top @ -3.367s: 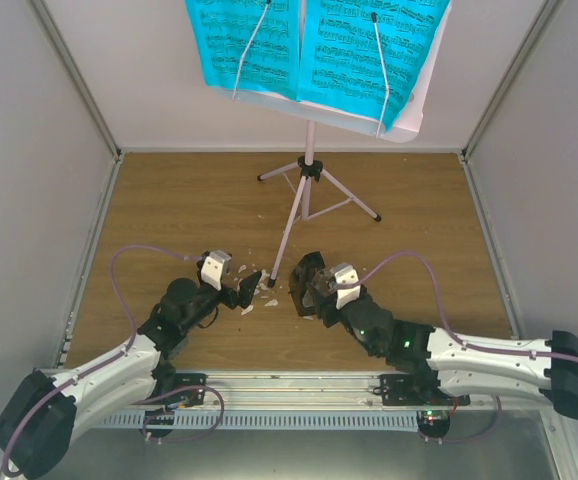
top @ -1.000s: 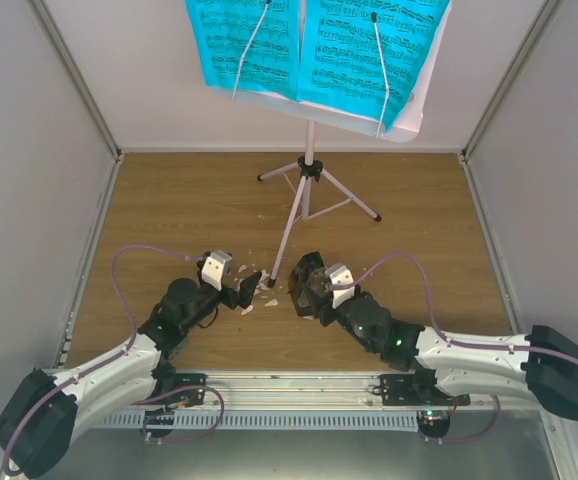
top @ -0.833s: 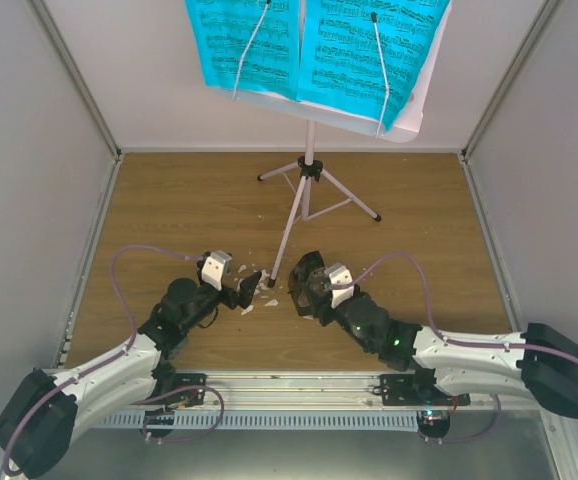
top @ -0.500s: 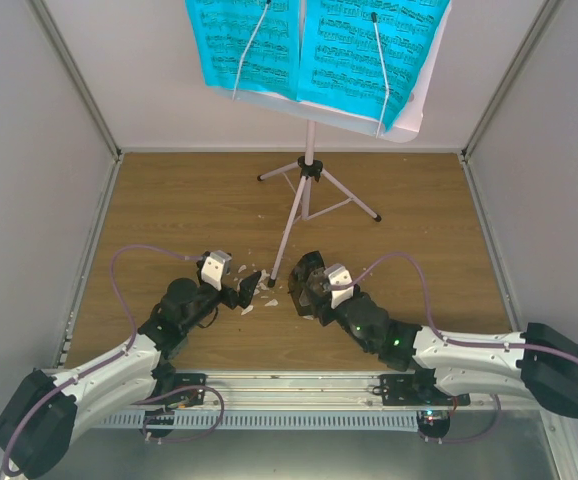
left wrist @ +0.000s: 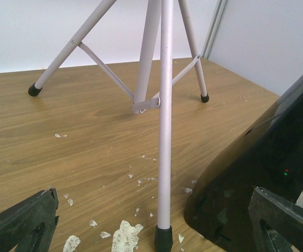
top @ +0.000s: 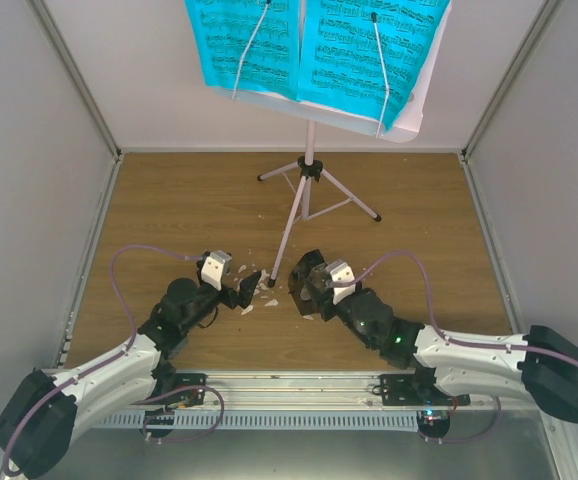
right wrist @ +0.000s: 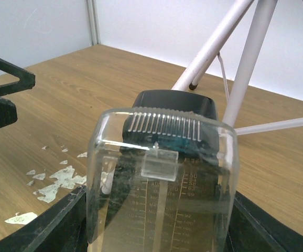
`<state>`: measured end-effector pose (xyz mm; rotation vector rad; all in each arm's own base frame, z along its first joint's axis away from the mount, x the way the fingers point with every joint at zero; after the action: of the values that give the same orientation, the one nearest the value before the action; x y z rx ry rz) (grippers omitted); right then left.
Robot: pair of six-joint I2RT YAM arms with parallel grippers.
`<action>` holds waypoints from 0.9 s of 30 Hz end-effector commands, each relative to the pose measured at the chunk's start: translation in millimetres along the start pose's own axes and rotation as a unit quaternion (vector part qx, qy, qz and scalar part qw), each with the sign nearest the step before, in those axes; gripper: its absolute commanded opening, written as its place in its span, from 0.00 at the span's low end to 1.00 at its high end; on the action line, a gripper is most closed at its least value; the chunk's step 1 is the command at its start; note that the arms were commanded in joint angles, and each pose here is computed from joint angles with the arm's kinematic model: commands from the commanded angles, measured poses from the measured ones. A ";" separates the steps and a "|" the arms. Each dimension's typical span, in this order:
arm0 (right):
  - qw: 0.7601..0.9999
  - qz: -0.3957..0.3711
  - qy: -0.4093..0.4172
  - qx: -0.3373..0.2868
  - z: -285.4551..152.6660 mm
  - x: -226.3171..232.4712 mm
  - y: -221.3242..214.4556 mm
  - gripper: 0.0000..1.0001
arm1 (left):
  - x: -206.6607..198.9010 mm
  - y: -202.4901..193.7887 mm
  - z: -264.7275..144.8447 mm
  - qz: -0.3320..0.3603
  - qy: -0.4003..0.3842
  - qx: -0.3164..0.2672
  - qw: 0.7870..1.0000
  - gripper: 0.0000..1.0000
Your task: Pack up the instrument practice props
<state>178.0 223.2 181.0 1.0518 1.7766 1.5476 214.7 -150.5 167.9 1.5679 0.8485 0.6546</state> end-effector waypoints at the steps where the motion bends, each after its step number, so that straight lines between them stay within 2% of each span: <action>1: 1.000 0.003 0.013 -0.026 4.1 1.8 9.3 0.48 | 3.0 10.5 -0.7 0.006 0.009 -0.029 1.000 0.99; 12: 1.000 -0.008 0.012 -0.017 5.7 -1.4 2.2 0.48 | 3.0 10.7 -0.1 0.006 0.009 -0.029 1.000 0.99; 27: 0.998 -0.028 0.052 -0.009 -3.2 -13.5 6.7 0.48 | 3.1 10.8 -0.5 0.007 0.009 -0.029 1.000 0.99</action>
<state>186.1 210.1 193.6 0.9672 1.7843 1.6165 214.9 -150.7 167.0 1.5714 0.8501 0.6537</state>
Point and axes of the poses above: each gripper's point midway between its finger pads, its own z axis out along the fingers, its own x axis along the line the jaws close on, y = z × x, the point moved 5 cm from there along -z, back along the fingers, and after that the axes turned 7 degrees about z, right-handed, at the moved point
